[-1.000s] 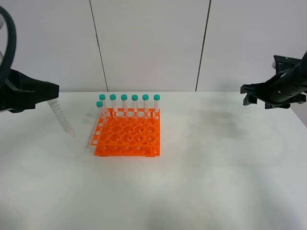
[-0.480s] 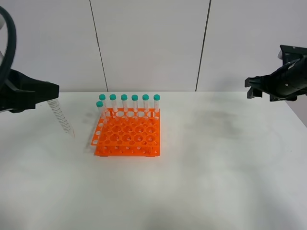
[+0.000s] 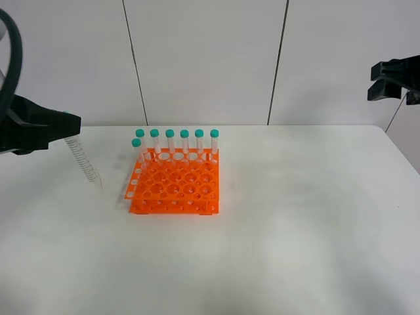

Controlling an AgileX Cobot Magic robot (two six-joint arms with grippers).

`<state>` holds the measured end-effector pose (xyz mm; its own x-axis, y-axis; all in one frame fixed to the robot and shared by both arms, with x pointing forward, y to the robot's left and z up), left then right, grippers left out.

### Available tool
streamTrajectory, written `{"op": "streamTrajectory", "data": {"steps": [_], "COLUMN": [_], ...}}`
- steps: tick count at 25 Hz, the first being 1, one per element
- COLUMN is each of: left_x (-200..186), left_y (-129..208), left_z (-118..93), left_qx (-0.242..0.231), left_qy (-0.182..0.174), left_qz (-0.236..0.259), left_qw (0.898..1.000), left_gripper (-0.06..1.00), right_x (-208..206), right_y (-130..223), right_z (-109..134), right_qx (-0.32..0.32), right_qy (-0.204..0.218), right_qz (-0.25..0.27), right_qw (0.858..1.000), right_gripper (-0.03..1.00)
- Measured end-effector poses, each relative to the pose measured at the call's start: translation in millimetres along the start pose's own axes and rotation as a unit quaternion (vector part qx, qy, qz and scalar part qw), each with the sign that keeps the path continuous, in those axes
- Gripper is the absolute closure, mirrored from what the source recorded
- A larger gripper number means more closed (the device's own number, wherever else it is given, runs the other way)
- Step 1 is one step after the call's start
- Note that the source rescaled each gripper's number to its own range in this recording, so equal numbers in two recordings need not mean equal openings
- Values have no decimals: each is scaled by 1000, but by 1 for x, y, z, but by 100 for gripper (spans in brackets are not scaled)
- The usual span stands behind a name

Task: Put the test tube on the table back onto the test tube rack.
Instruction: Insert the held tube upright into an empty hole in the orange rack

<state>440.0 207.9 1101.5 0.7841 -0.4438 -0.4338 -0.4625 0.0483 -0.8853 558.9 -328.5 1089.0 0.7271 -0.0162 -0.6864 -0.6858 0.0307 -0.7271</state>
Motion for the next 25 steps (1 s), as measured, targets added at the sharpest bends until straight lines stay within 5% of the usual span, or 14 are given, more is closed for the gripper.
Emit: {"op": "streamTrajectory", "data": {"steps": [13, 25], "left_x": [0, 0], "left_y": [-2, -2], "left_z": [0, 0], "left_qx": [0, 0], "left_qy": [-2, -2], "left_qz": [-7, -7], "left_qw": [1000, 1000], "left_gripper": [93, 93], "right_x": [-147, -206], "right_y": [44, 121], "right_z": [13, 21], "right_qx": [-23, -13], "right_qy": [11, 14], "right_qz": [-118, -176], "right_qw": [993, 984], "right_gripper": [0, 0]}}
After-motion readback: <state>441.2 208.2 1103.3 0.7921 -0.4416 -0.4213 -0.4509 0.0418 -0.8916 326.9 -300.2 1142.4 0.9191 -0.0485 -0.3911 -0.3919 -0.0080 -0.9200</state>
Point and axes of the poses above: a point on each arm's last joint axis where the gripper is mounted, x pointing out along that axis toward the gripper, z along the wrist's bending axis when the last joint is at zero, y = z × x, the point moved 5 cm from there along x, pointing out along that axis toward the gripper, and after that the axes turned 5 degrees about -x, right-handed, at the moved point
